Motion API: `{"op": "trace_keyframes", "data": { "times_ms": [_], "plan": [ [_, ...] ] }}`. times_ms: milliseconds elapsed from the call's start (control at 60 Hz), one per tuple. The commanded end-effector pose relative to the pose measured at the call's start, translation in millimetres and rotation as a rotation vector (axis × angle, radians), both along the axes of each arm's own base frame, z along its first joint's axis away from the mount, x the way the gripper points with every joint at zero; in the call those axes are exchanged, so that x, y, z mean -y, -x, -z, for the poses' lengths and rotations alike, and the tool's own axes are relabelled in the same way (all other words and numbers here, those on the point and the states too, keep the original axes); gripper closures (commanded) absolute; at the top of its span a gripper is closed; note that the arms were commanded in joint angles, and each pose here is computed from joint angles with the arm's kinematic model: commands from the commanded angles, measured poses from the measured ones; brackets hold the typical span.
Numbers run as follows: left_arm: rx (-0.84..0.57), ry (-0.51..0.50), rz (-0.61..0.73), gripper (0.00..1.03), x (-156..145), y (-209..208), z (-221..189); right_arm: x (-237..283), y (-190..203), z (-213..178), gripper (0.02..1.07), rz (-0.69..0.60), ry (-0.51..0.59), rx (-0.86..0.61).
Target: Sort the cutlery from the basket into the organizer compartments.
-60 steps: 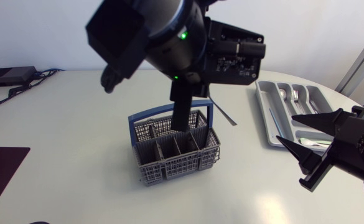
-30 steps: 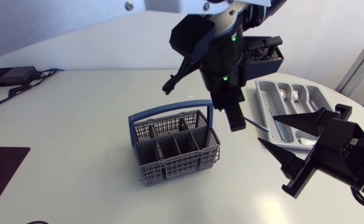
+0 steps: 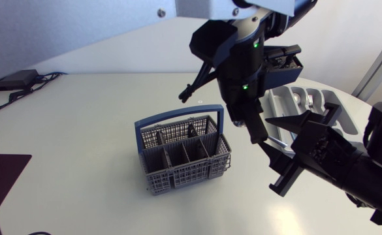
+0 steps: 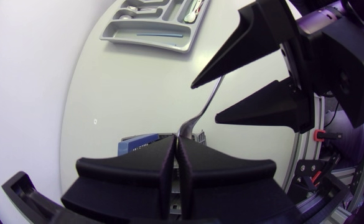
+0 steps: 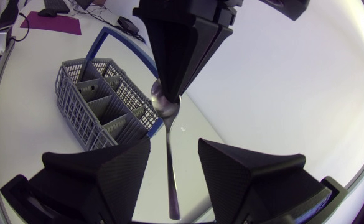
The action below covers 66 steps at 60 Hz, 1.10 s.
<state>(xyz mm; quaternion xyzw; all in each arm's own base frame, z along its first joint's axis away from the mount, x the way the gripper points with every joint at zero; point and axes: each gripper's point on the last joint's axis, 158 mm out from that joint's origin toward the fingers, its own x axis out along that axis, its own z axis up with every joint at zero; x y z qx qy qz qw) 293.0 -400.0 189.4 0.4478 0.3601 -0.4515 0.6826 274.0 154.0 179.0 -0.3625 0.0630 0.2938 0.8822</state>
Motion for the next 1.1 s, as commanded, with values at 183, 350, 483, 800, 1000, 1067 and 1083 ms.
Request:
{"op": "trace_keyframes", "data": {
  "times_ms": [183,350,483,800,1000,1067,1083],
  "plan": [
    [-0.040,0.007,-0.024,1.00,5,1,6,-6,-4,9,0.69,0.001,0.064,0.029],
    [-0.057,0.011,-0.038,1.00,3,0,6,-11,-7,14,0.81,0.005,0.107,0.052],
    [-0.059,0.006,-0.042,1.00,1,-1,6,-9,-8,18,0.89,0.014,0.127,0.058],
    [-0.058,0.009,-0.044,1.00,-2,-1,2,-7,-7,24,0.89,0.020,0.142,0.050],
    [-0.057,0.009,-0.041,1.00,-2,0,2,-6,-7,27,1.00,0.021,0.152,0.043],
    [-0.058,0.009,-0.040,1.00,-2,0,2,-6,-6,30,1.01,0.021,0.155,0.038],
    [-0.058,0.011,-0.040,1.00,-2,0,2,-6,-6,30,1.01,0.021,0.155,0.038]
  ]
}}
